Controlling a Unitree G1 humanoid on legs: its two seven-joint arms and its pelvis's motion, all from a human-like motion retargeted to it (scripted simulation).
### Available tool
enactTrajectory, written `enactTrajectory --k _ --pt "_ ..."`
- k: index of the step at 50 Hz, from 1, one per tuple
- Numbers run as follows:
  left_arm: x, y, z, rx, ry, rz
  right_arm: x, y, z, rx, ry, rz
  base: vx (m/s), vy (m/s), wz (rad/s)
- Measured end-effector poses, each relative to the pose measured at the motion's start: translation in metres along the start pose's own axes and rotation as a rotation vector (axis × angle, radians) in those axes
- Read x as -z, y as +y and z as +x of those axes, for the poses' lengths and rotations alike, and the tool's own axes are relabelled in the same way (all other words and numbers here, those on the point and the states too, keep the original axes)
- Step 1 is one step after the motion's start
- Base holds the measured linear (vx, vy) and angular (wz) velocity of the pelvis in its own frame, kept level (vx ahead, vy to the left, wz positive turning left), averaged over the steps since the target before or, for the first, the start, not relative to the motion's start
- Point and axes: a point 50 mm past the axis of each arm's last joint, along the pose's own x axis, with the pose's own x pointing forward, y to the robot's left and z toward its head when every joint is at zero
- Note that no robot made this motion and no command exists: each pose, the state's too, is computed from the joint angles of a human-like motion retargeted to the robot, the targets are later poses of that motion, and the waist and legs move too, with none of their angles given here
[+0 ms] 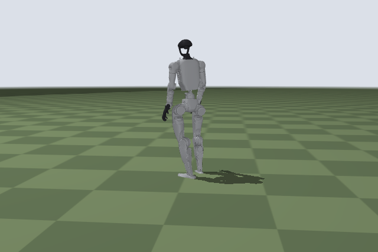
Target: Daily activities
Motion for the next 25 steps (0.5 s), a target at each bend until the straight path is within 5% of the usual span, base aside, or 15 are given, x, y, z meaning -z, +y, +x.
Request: enactTrajectory --k 25 --pt "0.003 0.018 0.004 -0.108 0.017 -0.005 0.043 -0.009 -0.006 0.018 0.168 0.047 -0.07 0.00 -0.41"
